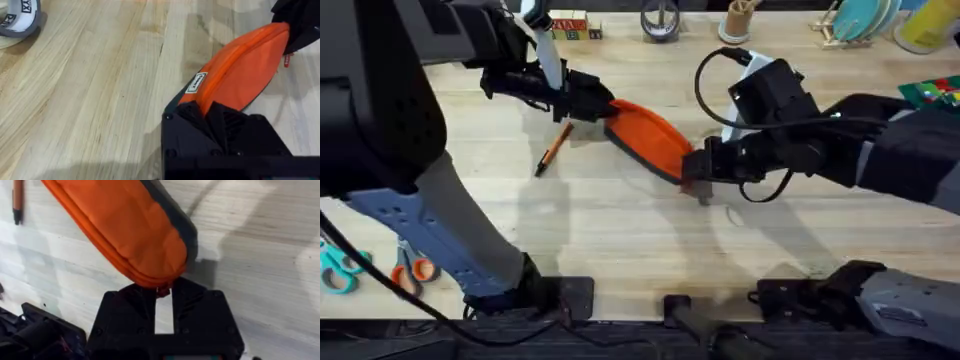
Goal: Unzip the bag, pick up the pens from the table one at a time and place them inside, then zip the bag closed.
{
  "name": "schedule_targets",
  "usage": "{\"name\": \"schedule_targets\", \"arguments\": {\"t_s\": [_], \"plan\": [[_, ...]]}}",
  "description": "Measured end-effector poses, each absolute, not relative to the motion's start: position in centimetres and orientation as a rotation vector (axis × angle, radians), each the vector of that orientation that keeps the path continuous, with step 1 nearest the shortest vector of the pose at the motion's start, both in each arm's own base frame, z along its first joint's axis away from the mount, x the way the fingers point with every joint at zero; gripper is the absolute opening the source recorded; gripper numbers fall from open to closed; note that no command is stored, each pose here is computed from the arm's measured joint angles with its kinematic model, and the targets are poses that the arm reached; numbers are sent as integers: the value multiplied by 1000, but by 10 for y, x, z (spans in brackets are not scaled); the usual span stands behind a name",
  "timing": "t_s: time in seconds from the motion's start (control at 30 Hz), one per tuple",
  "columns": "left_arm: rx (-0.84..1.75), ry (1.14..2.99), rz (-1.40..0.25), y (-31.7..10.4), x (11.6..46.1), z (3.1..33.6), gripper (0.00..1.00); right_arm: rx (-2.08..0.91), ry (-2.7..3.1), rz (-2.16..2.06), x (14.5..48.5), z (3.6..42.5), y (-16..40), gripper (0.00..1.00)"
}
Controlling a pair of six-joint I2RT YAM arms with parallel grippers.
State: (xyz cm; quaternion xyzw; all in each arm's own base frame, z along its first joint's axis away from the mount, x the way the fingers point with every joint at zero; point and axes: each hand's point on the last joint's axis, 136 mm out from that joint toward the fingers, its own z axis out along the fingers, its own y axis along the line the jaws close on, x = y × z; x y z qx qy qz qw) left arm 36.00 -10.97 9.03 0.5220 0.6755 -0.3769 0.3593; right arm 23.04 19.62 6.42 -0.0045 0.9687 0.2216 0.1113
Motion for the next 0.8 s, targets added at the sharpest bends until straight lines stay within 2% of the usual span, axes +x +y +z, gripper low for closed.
{"name": "schedule_targets", "arguments": {"t_s": [0.13,0.27,0.8], "plan": [[1346,1742,-972,-110,360,90,42,-15,2848,659,230,64,197,144],[1346,1742,-972,-110,360,90,42,-16,2850,666,229,65,198,42],[1346,1742,-972,-110,360,90,42,-99,2841,661,228,65,198,33]]}}
